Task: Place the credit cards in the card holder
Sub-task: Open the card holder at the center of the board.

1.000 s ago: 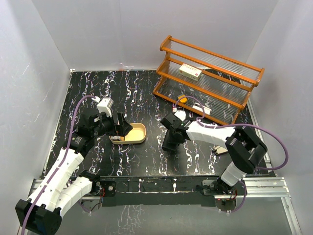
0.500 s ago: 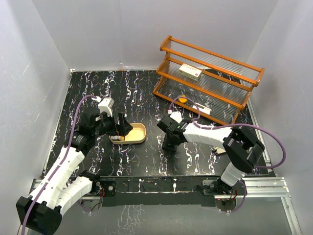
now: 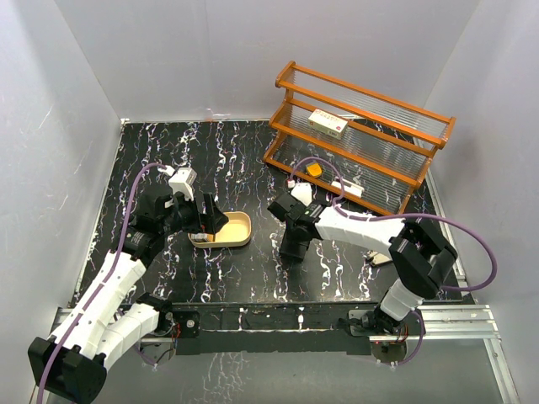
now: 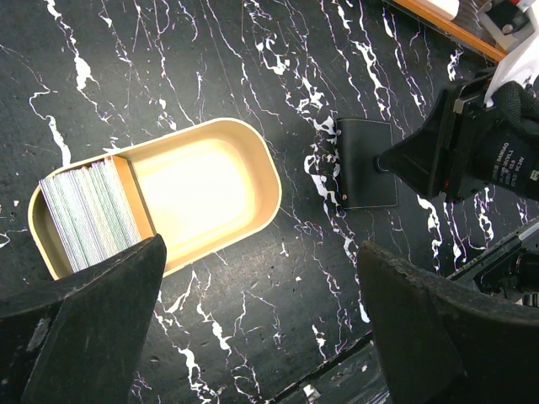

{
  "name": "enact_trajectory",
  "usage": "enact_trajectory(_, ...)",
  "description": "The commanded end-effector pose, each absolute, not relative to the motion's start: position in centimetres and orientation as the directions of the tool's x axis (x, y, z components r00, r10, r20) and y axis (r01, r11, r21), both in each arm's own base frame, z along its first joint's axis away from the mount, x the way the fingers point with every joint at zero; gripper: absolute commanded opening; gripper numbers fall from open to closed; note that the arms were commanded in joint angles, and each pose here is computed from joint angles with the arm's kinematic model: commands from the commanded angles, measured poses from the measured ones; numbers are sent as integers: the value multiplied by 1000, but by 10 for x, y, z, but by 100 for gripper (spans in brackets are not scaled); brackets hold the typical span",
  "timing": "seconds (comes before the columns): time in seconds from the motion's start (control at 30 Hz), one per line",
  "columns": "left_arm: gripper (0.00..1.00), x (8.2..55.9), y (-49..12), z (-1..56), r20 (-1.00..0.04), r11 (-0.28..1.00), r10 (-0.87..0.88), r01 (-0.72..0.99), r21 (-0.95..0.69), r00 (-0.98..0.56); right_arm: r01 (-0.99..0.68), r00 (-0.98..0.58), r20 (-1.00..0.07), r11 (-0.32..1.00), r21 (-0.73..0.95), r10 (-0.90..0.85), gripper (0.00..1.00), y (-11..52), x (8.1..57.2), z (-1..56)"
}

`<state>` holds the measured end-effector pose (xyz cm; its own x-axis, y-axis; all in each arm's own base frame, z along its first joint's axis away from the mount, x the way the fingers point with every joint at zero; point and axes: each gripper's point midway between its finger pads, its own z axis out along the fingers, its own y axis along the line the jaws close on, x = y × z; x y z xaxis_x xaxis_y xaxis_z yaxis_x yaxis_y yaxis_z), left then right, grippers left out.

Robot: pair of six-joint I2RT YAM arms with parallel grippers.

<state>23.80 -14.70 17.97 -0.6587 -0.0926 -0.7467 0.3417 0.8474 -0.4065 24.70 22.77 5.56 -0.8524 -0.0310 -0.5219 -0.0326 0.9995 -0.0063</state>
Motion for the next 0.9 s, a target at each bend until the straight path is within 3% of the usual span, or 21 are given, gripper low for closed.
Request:
enact_trajectory(0.0,95,239,-146,180,-756,848,-89,349,-398,-649,22,-818,-575,1000,5,21,24,236,265,70)
enact_trajectory(0.43,95,239,-146,183,-763,846,-88,356,-397,-641,49,-859,-512,995,-88,-3,30,222,254,35)
enact_trajectory(0.53,95,239,-146,183,-763,846,-88,356,-397,-640,63,-867,-498,991,-122,-6,26,215,251,29)
enact_trajectory(0.77,95,239,-146,183,-763,847,-88,356,-396,-641,58,-863,-505,991,-123,-11,1,209,247,30)
enact_trajectory(0.87,95,239,-145,182,-762,848,-89,352,-395,-641,45,-856,-516,992,-118,-22,0,209,248,34)
